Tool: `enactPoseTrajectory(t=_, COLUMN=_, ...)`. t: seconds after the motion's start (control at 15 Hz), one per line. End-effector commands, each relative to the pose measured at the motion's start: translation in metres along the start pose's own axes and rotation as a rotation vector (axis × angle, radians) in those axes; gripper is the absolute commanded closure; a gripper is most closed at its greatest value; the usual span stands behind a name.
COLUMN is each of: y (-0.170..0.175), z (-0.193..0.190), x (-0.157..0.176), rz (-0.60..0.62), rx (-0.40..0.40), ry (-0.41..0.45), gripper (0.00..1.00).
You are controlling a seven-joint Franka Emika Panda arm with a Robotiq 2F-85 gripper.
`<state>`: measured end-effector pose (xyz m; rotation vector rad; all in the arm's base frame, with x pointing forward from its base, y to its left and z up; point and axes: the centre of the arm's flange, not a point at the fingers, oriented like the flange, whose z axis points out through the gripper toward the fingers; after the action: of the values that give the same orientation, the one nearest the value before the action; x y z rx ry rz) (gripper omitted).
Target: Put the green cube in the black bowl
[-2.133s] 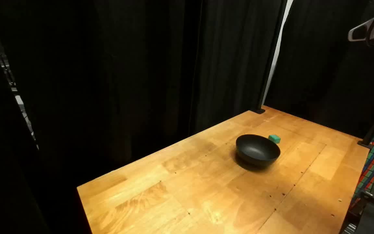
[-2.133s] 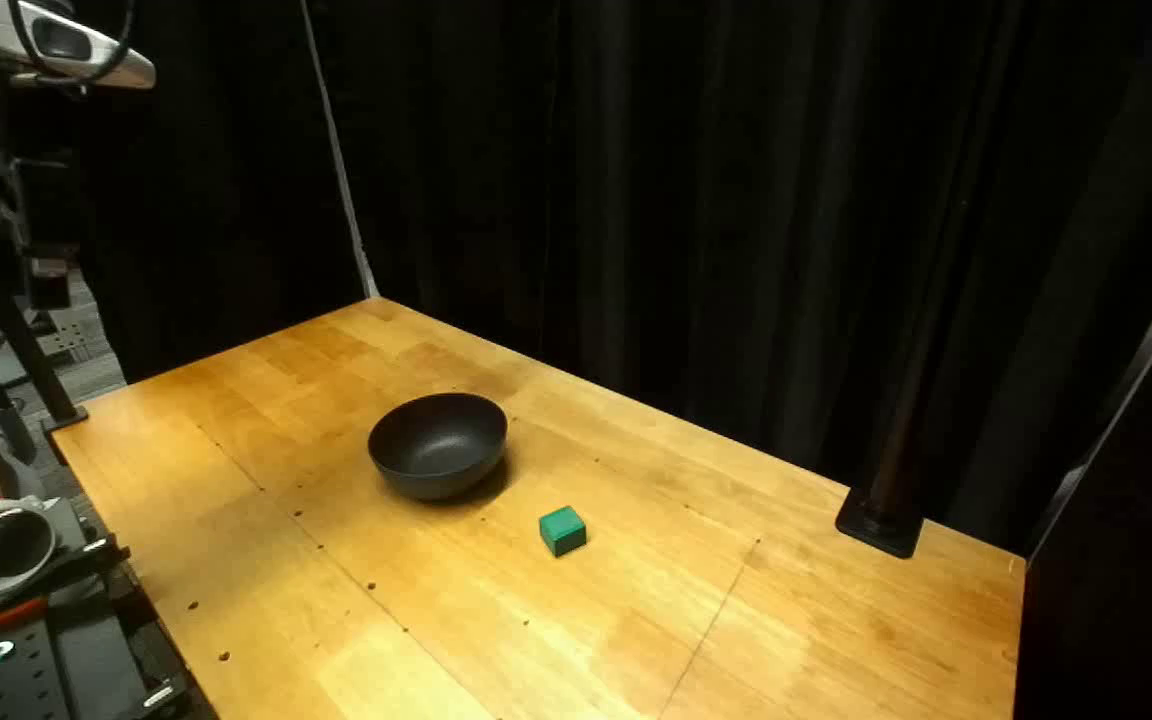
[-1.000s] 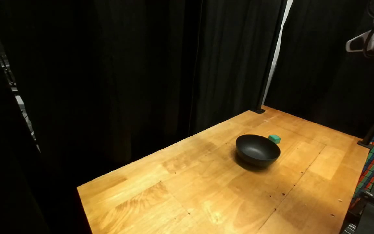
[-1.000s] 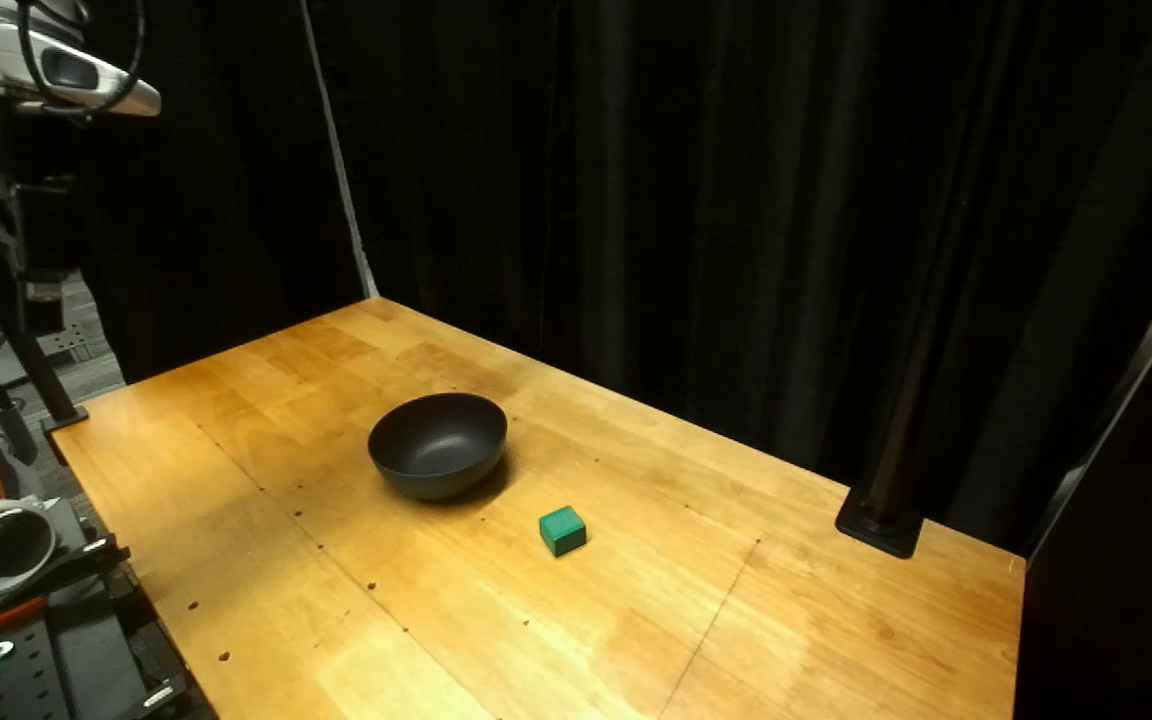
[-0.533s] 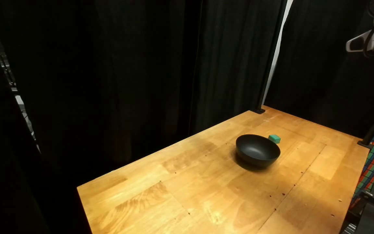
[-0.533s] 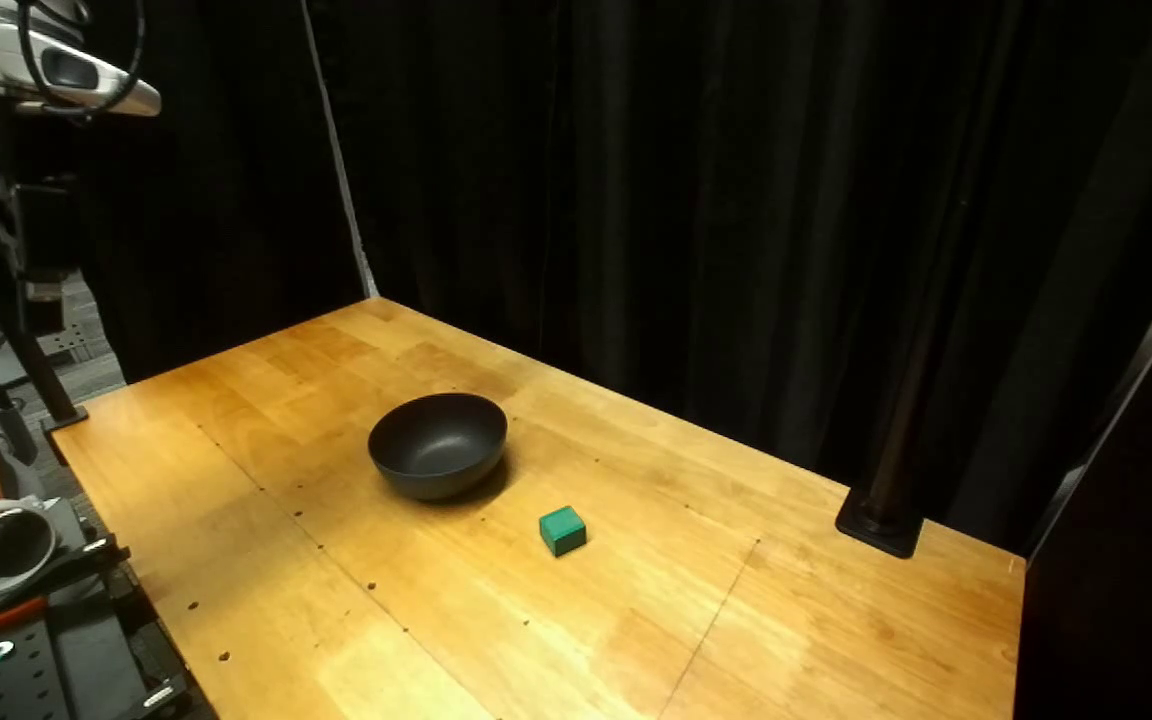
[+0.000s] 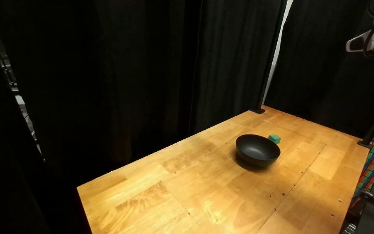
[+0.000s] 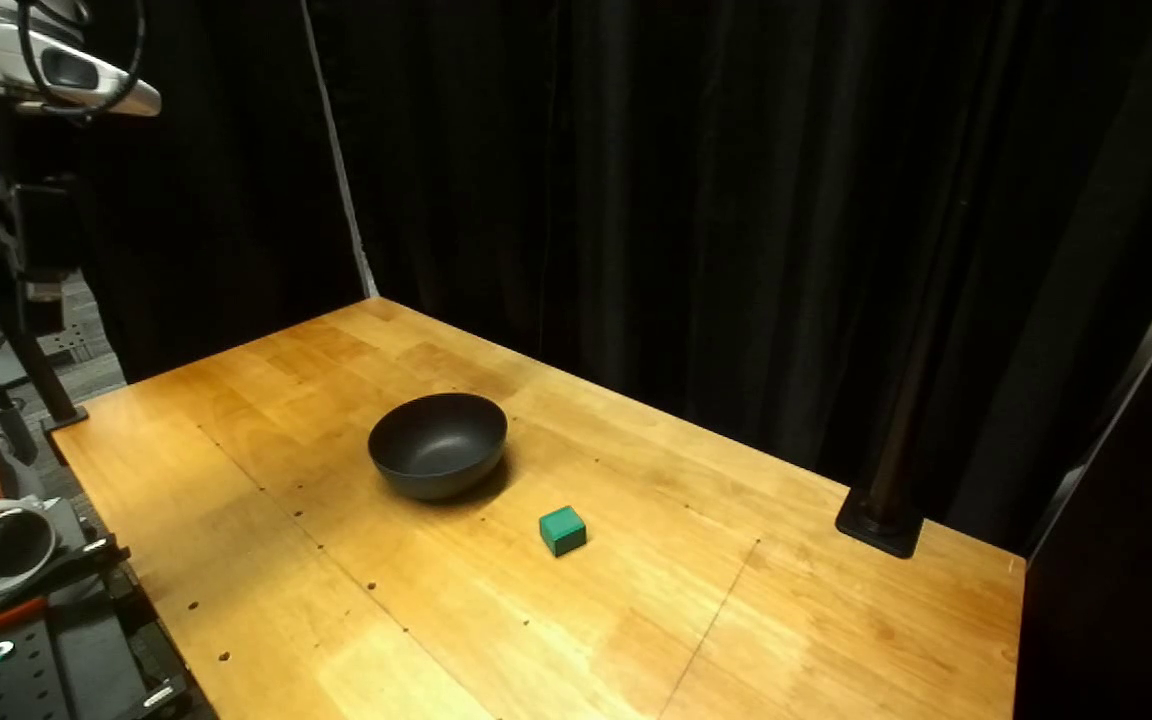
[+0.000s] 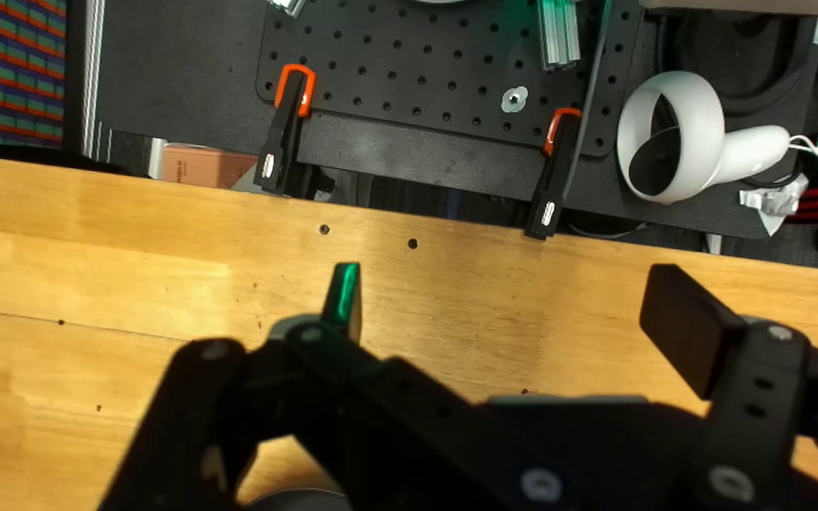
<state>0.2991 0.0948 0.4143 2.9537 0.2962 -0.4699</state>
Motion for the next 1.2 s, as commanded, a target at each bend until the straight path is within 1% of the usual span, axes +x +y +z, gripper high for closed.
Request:
enactPoseTrajectory(t=0.0, y=0.0, z=0.0, x=0.0, rz=0.0, rx=0.0, ry=0.0, gripper=0.0)
enactPoseTrajectory(t=0.8, y=0.0, z=0.0, x=0.0, rz=0.0, rx=0.0, ry=0.0, gripper=0.0)
enactPoseTrajectory(t=0.93, y=0.011, z=0.012, x=0.025, rz=0.082, rx=-0.003, ry=-0.025, gripper=0.0)
enactPoseTrajectory(t=1.13, y=0.025, z=0.021, x=0.044, rz=0.126, rx=0.024, ry=-0.035, gripper=0.0)
